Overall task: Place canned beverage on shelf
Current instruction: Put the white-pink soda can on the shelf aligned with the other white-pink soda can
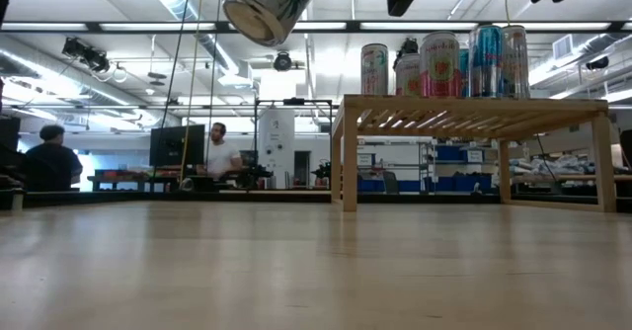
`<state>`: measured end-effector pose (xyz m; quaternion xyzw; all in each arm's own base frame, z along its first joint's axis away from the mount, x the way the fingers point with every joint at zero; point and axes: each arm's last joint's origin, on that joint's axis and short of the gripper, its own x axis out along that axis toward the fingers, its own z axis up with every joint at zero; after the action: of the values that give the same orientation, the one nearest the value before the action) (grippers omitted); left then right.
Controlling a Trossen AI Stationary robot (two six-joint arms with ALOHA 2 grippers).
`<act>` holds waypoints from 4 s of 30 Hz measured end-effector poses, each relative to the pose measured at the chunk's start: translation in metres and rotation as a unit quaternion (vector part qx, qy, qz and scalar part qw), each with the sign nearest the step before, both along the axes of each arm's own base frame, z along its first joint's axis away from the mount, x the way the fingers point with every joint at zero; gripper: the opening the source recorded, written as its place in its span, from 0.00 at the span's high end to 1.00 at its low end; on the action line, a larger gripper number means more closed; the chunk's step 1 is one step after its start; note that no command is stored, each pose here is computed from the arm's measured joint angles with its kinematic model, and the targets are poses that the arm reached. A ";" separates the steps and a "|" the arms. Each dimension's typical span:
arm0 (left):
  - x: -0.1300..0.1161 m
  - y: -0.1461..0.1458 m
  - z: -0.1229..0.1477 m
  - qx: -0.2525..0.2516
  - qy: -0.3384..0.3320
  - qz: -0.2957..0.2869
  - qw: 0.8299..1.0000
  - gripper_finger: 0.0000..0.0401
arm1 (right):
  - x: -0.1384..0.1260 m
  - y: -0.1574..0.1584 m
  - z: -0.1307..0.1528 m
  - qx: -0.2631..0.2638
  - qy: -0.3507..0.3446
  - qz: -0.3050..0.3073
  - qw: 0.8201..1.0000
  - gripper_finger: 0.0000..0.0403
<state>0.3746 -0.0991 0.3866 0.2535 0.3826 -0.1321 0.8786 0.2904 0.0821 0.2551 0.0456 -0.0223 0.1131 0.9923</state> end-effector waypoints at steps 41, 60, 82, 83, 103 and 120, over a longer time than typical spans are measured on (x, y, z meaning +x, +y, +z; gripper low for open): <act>0.010 -0.021 -0.038 0.005 0.080 0.048 0.996 0.34 | -0.008 0.026 -0.002 -0.002 0.028 -0.024 0.999 0.39; -0.039 -0.032 -0.013 -0.013 0.097 0.189 0.977 0.39 | -0.014 0.042 0.000 -0.018 0.012 0.037 0.999 0.38; -0.074 -0.024 0.024 -0.060 0.046 0.230 0.970 0.39 | -0.006 0.021 -0.011 -0.090 0.049 -0.014 0.995 0.02; -0.076 -0.022 0.026 -0.061 0.044 0.231 0.970 0.39 | -0.005 0.017 -0.010 -0.078 0.049 -0.016 0.996 0.02; -0.116 0.005 0.053 -0.062 0.039 0.253 0.965 0.39 | 0.082 0.000 -0.016 -0.036 0.141 0.037 0.989 0.02; -0.156 0.005 0.076 -0.103 -0.004 0.262 0.960 0.39 | 0.149 -0.005 -0.044 -0.036 0.221 0.020 0.974 0.02</act>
<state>0.2187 -0.0945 0.4625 0.0532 0.4166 0.0648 0.9052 0.4390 0.0769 0.2111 0.0339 0.2029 0.1210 0.9711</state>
